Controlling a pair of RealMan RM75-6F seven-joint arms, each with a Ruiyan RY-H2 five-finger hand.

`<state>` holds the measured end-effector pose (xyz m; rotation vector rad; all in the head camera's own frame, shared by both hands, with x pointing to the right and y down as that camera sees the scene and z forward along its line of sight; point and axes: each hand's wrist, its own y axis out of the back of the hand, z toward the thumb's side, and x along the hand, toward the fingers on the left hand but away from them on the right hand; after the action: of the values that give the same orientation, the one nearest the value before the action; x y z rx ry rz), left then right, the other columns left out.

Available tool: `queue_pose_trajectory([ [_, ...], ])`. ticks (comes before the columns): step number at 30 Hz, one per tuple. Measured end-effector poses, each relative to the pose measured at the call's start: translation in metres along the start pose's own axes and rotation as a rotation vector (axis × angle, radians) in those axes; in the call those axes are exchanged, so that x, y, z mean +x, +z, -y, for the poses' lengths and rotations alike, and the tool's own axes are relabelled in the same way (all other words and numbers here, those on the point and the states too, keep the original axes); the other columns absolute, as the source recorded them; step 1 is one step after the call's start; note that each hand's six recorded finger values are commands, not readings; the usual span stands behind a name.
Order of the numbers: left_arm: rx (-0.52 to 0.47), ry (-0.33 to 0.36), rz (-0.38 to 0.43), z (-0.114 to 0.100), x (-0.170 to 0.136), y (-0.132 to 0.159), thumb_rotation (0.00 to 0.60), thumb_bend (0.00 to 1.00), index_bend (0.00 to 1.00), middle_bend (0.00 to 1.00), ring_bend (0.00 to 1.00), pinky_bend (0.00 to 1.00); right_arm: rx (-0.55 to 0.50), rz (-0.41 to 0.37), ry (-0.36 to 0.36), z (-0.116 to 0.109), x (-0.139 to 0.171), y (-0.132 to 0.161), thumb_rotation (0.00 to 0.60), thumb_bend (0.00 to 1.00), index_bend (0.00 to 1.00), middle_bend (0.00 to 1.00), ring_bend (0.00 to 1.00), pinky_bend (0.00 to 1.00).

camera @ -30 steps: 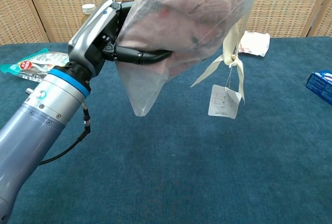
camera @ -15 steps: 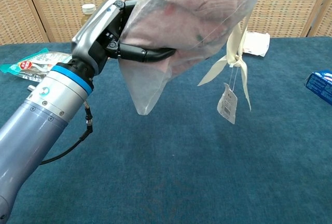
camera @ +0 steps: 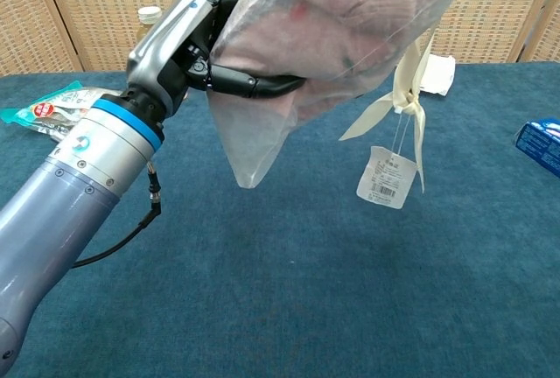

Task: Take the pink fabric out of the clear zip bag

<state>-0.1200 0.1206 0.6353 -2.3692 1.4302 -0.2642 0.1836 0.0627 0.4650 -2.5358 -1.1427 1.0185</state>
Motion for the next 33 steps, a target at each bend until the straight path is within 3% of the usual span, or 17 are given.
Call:
queue_pose_trajectory([
  [7, -0.012, 0.007, 0.006, 0.001, 0.001, 0.003, 0.600, 0.22, 0.64, 0.55, 0.47, 0.47, 0.024, 0.008, 0.036, 0.013, -0.009, 0.008, 0.600, 0.00, 0.33, 0.00, 0.00, 0.00],
  [11, -0.018, 0.007, 0.013, 0.002, 0.000, 0.005, 0.600, 0.22, 0.64, 0.55, 0.47, 0.47, 0.046, 0.017, 0.052, 0.019, -0.012, 0.008, 0.600, 0.00, 0.15, 0.00, 0.00, 0.00],
  [13, -0.021, 0.008, 0.012, 0.002, 0.000, 0.005, 0.600, 0.22, 0.64, 0.55, 0.47, 0.47, 0.041, 0.019, 0.056, 0.020, -0.014, 0.009, 0.600, 0.00, 0.13, 0.00, 0.00, 0.00],
  [33, -0.052, 0.024, 0.006, 0.001, 0.006, 0.013, 0.600, 0.22, 0.64, 0.55, 0.47, 0.47, 0.058, 0.006, 0.092, 0.033, -0.022, 0.026, 0.600, 0.00, 0.18, 0.00, 0.00, 0.00],
])
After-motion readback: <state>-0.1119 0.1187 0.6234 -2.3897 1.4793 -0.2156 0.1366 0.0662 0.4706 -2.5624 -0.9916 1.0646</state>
